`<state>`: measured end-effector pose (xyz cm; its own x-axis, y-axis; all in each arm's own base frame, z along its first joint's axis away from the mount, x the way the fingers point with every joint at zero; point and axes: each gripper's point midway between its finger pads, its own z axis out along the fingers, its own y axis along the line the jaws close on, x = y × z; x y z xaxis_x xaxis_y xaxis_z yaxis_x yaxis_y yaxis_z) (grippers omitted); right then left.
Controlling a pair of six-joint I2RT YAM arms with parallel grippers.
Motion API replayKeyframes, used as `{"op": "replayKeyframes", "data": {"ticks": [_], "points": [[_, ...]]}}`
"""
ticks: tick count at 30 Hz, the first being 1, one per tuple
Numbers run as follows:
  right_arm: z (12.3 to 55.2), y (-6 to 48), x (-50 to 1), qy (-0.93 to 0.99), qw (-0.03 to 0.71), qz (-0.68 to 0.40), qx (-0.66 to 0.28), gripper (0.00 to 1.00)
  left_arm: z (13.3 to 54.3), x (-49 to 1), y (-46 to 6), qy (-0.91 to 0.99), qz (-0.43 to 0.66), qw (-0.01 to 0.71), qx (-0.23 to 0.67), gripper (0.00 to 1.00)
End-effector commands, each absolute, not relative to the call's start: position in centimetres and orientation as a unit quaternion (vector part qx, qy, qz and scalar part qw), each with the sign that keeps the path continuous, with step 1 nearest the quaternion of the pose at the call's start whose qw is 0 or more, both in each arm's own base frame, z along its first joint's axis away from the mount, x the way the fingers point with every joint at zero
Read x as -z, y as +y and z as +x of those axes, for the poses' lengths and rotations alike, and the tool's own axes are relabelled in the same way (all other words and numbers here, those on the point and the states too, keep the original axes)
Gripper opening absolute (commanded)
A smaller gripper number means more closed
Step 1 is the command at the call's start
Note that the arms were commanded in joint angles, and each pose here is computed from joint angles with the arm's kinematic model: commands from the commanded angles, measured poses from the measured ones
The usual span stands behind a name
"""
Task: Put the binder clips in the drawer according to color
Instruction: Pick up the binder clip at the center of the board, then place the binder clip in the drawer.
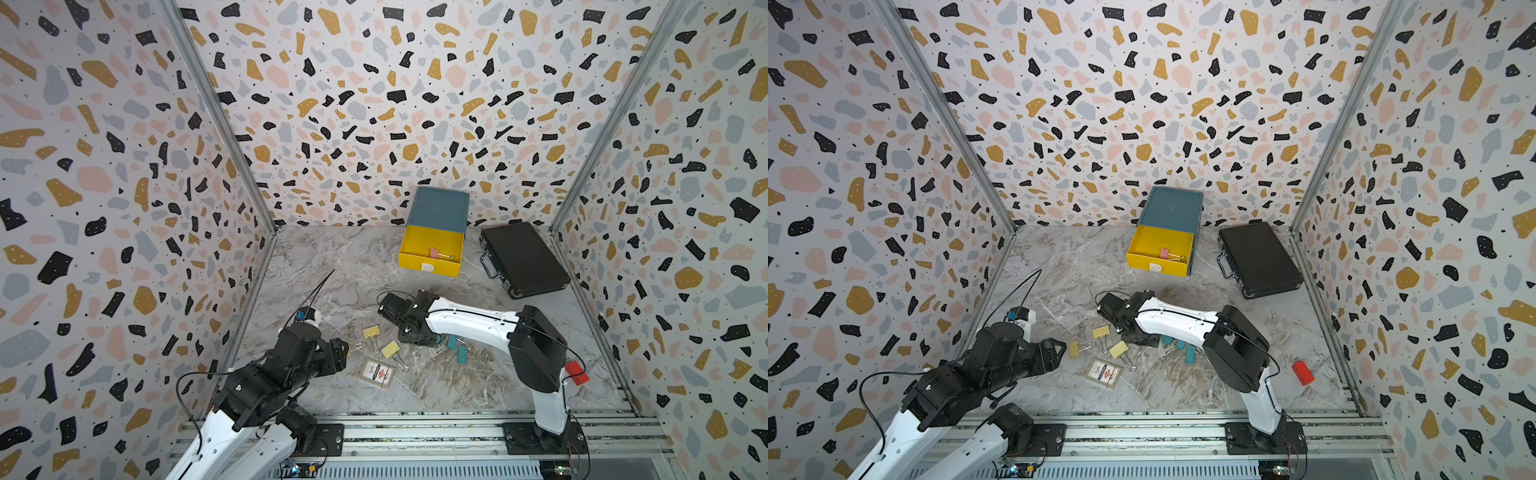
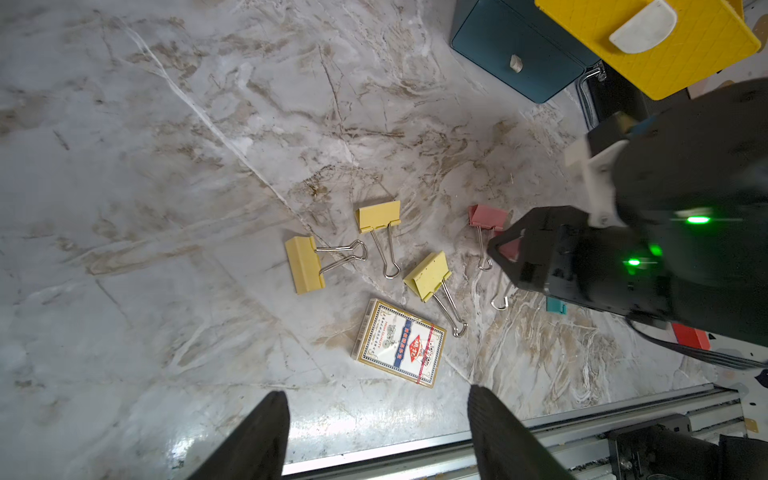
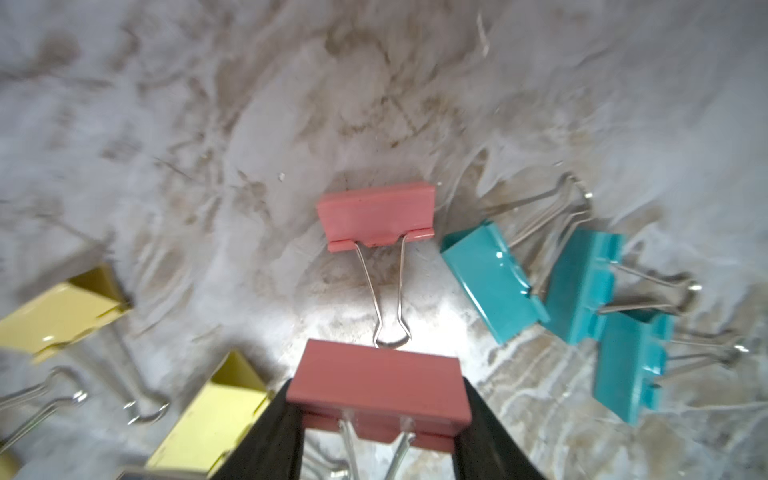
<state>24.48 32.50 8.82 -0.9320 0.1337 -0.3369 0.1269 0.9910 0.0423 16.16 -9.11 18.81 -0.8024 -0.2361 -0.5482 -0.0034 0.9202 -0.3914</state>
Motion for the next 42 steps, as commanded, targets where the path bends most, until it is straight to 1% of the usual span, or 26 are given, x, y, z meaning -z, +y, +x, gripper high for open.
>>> {"op": "replayKeyframes", "data": {"ticks": [1,4,6,9,12,15,19,23,26,31,33,36,39,42], "points": [[26.1,30.2,-16.3,0.960,0.275,0.042,-0.003,0.37,16.7,-18.0,-10.2,0.927,-0.073,0.299,0.213,0.72],[28.0,29.6,-22.1,0.934,0.357,-0.006,0.003,0.38,16.8,-17.5,-11.1,0.927,-0.076,0.285,0.232,0.71],[29.4,29.4,-25.6,0.917,0.396,-0.036,0.003,0.38,16.9,-17.2,-11.8,0.926,-0.076,0.276,0.246,0.71],[32.5,29.0,-29.7,0.904,0.423,-0.060,-0.013,0.36,17.1,-17.1,-12.7,0.923,-0.077,0.267,0.267,0.70],[36.0,28.9,-32.0,0.901,0.426,-0.074,-0.038,0.35,17.3,-17.4,-13.3,0.920,-0.077,0.266,0.278,0.70],[39.4,28.0,-33.0,0.899,0.432,-0.061,-0.035,0.35,17.5,-17.8,-13.6,0.918,-0.076,0.266,0.283,0.69],[43.0,27.1,-32.7,0.905,0.421,-0.042,-0.044,0.35,17.4,-18.0,-13.9,0.916,-0.075,0.267,0.289,0.69],[45.5,26.9,-30.7,0.914,0.402,-0.034,-0.048,0.35,17.3,-18.2,-14.1,0.916,-0.069,0.268,0.292,0.69],[46.2,27.2,-28.6,0.923,0.380,-0.036,-0.051,0.35,17.3,-18.4,-14.1,0.916,-0.068,0.268,0.292,0.69],[46.3,27.1,-26.0,0.937,0.345,-0.034,-0.050,0.47,16.9,-18.7,-13.9,0.916,-0.065,0.269,0.291,0.69],[45.9,26.9,-26.3,0.938,0.342,-0.032,-0.053,0.58,16.8,-19.0,-13.7,0.915,-0.064,0.273,0.289,0.70],[45.1,26.2,-28.0,0.934,0.353,-0.021,-0.060,0.70,16.6,-19.4,-13.4,0.914,-0.064,0.279,0.289,0.71],[44.2,25.2,-30.2,0.925,0.375,-0.010,-0.067,0.75,16.5,-19.5,-13.2,0.913,-0.065,0.282,0.288,0.72],[43.0,24.6,-31.9,0.918,0.388,-0.005,-0.084,0.76,16.5,-19.6,-13.1,0.913,-0.065,0.283,0.287,0.72]]}}
